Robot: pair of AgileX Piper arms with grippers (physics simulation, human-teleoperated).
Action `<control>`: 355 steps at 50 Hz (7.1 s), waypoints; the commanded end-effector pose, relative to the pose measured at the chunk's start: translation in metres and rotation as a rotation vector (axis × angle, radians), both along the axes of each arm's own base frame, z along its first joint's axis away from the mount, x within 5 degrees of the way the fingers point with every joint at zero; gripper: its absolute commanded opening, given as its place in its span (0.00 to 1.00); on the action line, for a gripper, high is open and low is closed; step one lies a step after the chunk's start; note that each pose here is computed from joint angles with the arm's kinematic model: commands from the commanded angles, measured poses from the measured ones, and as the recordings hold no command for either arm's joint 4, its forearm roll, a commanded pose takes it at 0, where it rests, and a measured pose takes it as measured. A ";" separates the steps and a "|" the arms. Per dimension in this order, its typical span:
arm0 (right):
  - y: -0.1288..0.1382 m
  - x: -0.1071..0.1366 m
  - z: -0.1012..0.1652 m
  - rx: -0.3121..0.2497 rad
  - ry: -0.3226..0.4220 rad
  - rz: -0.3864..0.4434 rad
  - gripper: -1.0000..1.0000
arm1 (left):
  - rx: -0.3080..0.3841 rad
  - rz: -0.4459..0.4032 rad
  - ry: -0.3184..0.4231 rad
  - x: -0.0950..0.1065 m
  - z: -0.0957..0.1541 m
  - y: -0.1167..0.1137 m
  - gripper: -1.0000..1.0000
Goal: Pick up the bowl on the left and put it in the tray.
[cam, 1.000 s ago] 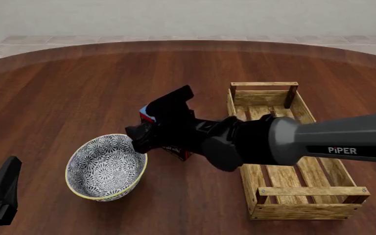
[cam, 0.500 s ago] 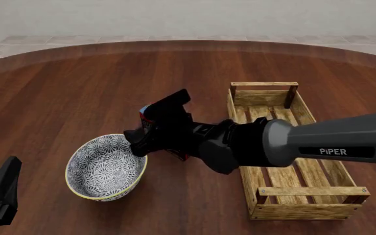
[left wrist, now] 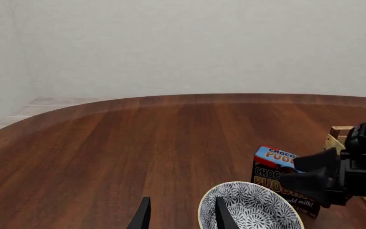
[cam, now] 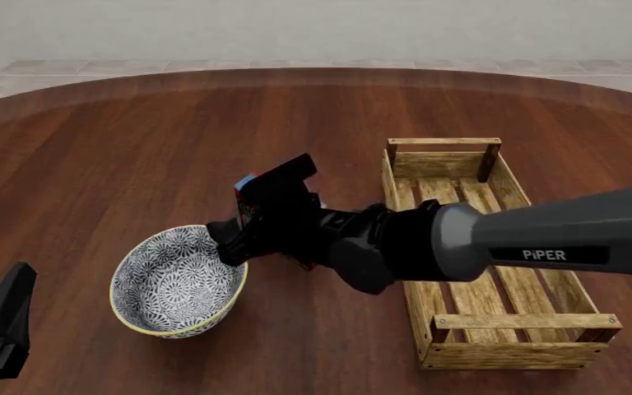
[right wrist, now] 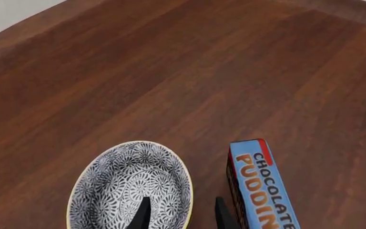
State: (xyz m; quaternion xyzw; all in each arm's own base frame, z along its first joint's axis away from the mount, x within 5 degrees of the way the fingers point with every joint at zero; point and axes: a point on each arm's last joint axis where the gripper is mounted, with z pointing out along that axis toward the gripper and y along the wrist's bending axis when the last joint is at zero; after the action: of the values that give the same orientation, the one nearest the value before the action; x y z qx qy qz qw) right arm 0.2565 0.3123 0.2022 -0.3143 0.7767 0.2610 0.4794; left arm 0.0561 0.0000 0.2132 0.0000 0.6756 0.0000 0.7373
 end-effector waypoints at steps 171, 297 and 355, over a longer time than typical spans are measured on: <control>0.030 0.021 -0.058 -0.071 0.078 -0.002 1.00 | 0.000 0.000 0.000 0.000 0.000 0.000 1.00; 0.013 -0.009 -0.009 0.040 0.060 0.006 0.00 | 0.000 0.000 0.000 0.000 0.000 0.000 1.00; -0.030 -0.039 0.089 0.155 -0.026 0.003 0.00 | 0.000 0.000 0.000 0.000 0.000 0.000 1.00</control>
State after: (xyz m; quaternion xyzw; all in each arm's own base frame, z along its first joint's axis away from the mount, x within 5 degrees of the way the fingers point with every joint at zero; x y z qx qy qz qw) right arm 0.2229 0.2913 0.2730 -0.2925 0.7546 0.3074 0.5004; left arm 0.0561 0.0000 0.2132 0.0000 0.6756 0.0000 0.7373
